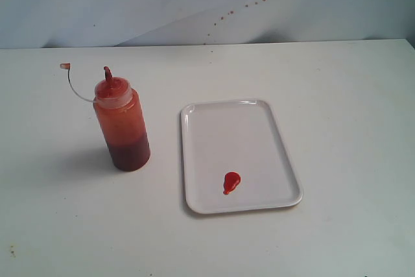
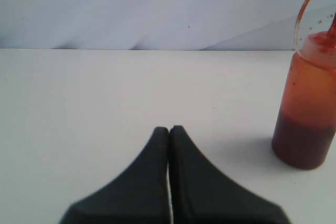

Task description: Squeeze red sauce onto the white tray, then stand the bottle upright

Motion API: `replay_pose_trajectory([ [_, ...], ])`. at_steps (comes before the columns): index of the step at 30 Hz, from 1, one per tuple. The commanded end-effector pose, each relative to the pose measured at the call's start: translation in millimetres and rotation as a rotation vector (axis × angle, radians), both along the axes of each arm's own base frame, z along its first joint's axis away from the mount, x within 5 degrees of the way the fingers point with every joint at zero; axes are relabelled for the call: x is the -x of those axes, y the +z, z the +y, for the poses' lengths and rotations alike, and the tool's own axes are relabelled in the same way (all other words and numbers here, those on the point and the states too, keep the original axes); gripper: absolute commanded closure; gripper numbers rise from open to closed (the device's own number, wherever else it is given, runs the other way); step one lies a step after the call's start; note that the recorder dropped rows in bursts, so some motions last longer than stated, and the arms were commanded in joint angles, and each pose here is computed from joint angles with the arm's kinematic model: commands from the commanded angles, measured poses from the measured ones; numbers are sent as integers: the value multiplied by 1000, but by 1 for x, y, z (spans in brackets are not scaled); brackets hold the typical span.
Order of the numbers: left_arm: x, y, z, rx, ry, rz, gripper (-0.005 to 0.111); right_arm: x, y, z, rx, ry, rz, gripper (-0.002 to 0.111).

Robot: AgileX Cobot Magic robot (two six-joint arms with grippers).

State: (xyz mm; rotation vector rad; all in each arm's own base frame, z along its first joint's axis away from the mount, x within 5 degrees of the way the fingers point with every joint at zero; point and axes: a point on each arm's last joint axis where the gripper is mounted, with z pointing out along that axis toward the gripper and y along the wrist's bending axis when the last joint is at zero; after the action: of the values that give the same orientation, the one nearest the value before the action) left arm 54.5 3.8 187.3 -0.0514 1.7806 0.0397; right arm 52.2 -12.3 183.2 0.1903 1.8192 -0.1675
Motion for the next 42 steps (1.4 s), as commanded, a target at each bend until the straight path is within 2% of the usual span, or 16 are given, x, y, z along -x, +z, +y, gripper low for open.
replay_pose_trajectory([
  [1,0,0,0,-2,4,-10,107,-1,-1,7,8,143,4,108],
  [6,0,0,0,-2,4,-10,107,-1,-1,16,8,311,4,108],
  [10,0,0,0,-2,4,-10,107,-1,-1,18,8,342,4,108],
  [36,0,0,0,-2,4,-10,107,-1,-1,15,8,278,0,108],
  [42,0,0,0,-2,4,-10,107,-1,-1,12,8,221,0,108],
])
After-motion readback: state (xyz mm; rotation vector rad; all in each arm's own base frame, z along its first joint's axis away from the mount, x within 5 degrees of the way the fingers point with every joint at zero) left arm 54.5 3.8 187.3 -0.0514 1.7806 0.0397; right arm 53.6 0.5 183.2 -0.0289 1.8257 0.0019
